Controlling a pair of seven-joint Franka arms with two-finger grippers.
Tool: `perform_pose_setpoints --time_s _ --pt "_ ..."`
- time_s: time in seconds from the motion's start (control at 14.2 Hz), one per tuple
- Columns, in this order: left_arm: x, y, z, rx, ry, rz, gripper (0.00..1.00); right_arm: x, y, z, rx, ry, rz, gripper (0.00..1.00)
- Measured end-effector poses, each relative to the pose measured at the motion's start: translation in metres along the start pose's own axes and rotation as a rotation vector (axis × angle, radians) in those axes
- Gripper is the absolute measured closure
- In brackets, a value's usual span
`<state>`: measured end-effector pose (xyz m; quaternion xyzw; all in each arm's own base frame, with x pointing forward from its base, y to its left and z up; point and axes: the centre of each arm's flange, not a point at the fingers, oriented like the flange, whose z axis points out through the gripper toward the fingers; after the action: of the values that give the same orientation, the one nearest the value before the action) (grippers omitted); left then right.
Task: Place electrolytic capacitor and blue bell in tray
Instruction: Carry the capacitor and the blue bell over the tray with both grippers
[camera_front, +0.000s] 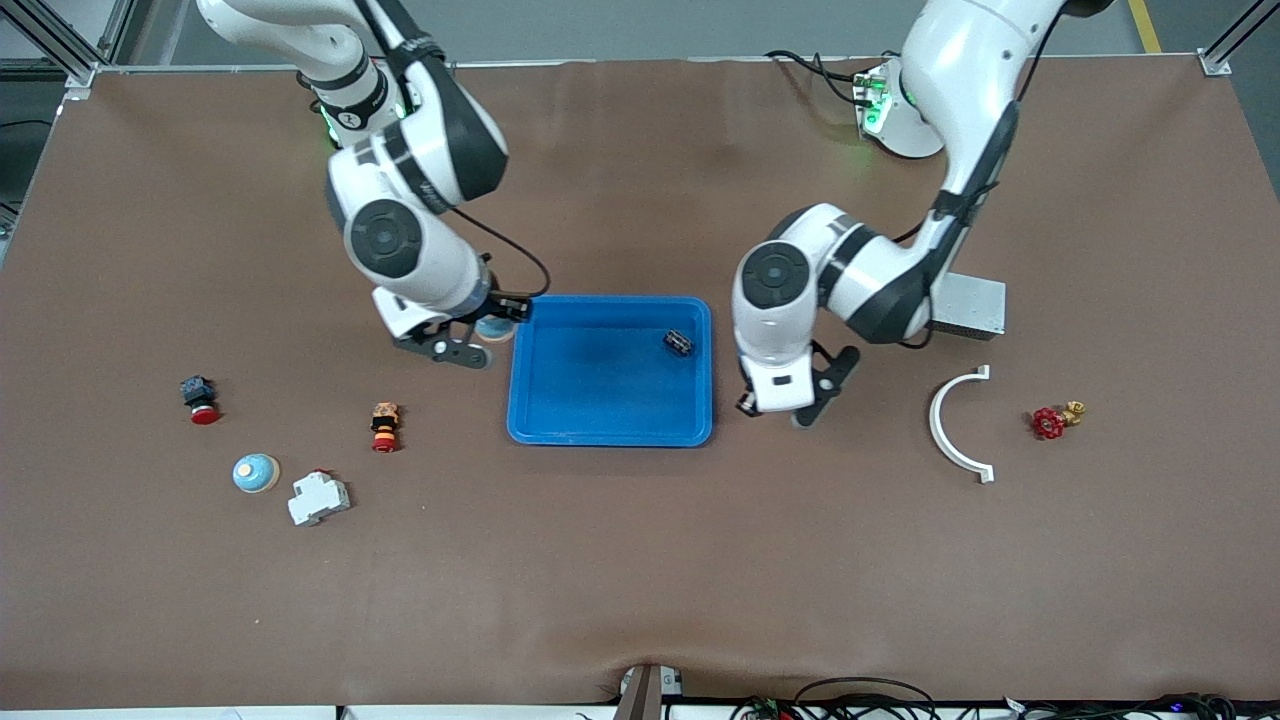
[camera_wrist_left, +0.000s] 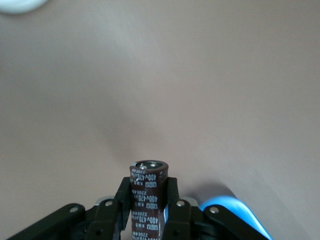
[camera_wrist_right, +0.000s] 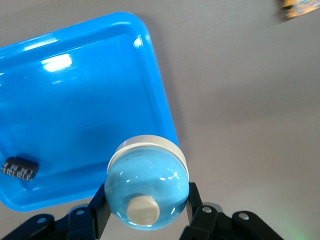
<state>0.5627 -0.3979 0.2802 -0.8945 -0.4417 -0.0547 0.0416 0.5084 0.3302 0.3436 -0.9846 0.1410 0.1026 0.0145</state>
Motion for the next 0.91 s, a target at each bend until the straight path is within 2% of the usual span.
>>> perform_pose_setpoints --time_s 0.14,0.35,0.63,0.84,0.91 --pt "-0.028 0.015 0.013 -0.009 -0.032 -0.022 0.68 -0.006 -0.008 0.033 0.004 0.022 0.008 0.36" --pt "-0.061 0.029 0.036 -0.056 -0.090 -0.060 0.68 -0.007 -0.011 0.067 -0.008 0.022 0.016 0.36" --pt "-0.092 0.029 0.057 -0.050 -0.107 -0.069 0.68 -0.009 -0.021 0.096 0.022 0.002 0.042 0.36" --pt "-0.102 0.027 0.071 -0.043 -0.113 -0.061 0.68 -0.022 -0.036 0.118 0.029 0.006 0.025 0.36" --pt "-0.102 0.028 0.073 -0.043 -0.114 -0.060 0.63 -0.024 -0.038 0.126 0.027 0.007 0.022 0.36"
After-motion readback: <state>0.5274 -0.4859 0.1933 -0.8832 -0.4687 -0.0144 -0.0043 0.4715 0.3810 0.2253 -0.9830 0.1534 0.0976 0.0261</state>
